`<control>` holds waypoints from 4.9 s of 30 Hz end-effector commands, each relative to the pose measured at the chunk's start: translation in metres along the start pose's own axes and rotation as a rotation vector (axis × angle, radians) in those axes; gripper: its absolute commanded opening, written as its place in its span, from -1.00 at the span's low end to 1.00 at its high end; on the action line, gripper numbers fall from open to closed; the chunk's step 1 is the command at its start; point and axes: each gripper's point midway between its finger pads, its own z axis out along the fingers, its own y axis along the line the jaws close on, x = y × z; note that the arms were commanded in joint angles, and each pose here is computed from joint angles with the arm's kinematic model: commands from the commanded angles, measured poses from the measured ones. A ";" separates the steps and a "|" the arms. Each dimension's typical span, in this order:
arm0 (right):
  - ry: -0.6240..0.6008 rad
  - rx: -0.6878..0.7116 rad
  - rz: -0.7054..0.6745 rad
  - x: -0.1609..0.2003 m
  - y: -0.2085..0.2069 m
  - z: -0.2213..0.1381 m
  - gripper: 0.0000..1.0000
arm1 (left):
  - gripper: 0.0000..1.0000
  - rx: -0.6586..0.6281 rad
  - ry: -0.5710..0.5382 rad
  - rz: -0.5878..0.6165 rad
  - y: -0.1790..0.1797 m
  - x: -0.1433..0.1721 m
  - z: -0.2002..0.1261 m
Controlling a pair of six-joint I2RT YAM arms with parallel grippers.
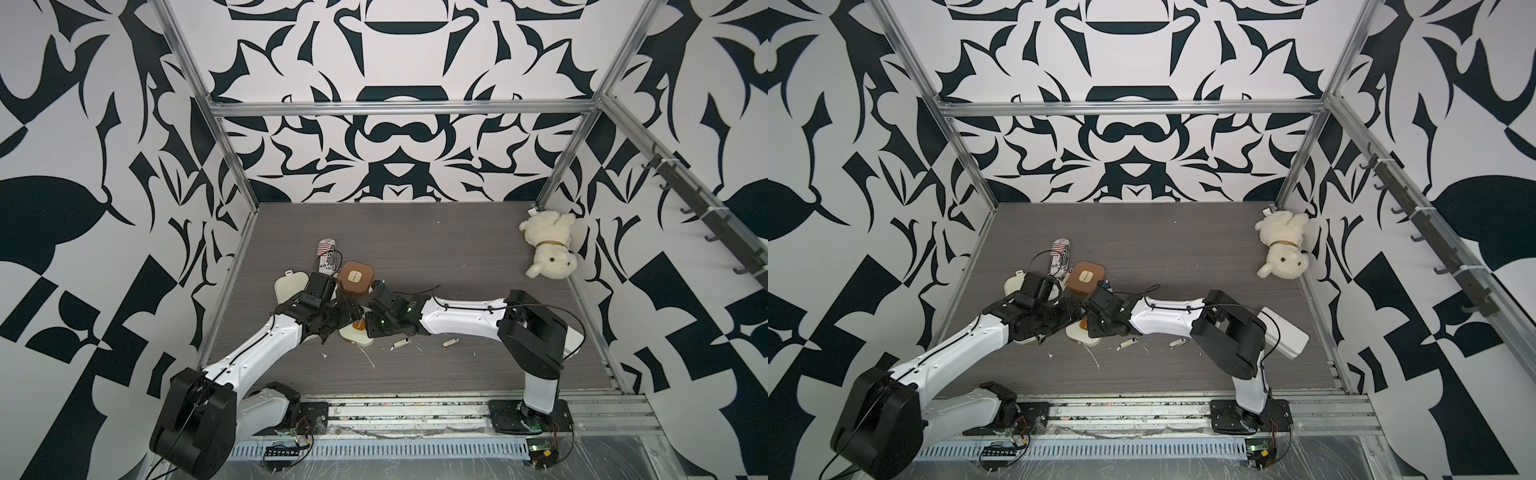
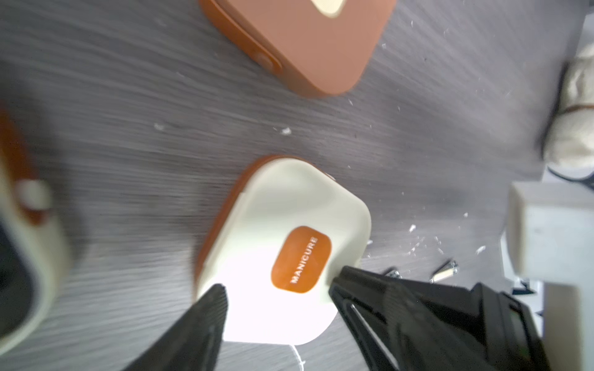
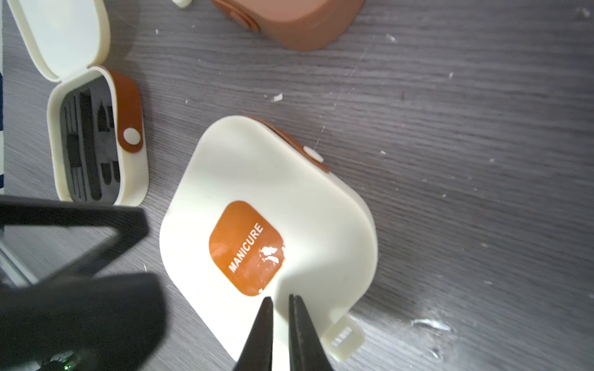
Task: Organize nail clipper sets
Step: Close the storage box at the center of the board.
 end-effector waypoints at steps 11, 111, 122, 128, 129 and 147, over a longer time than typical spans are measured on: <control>0.050 0.057 -0.030 0.015 -0.021 -0.002 -0.68 | 0.80 -0.112 0.131 0.098 0.016 0.001 0.020; 0.066 0.101 0.018 -0.006 -0.055 0.010 -0.19 | 0.07 -0.233 0.322 -0.008 0.047 0.058 0.064; 0.109 0.100 0.044 0.008 -0.062 0.025 -0.26 | 0.07 -0.233 0.328 -0.011 0.048 0.059 0.066; 0.092 0.093 0.035 0.005 -0.059 0.019 -0.26 | 0.06 -0.235 0.331 -0.011 0.048 0.060 0.066; 0.081 0.098 0.027 0.001 -0.059 0.015 -0.26 | 0.06 -0.238 0.333 -0.012 0.049 0.061 0.066; -0.020 0.139 -0.078 -0.043 -0.047 -0.034 -0.15 | 0.05 -0.245 0.345 -0.010 0.051 0.062 0.068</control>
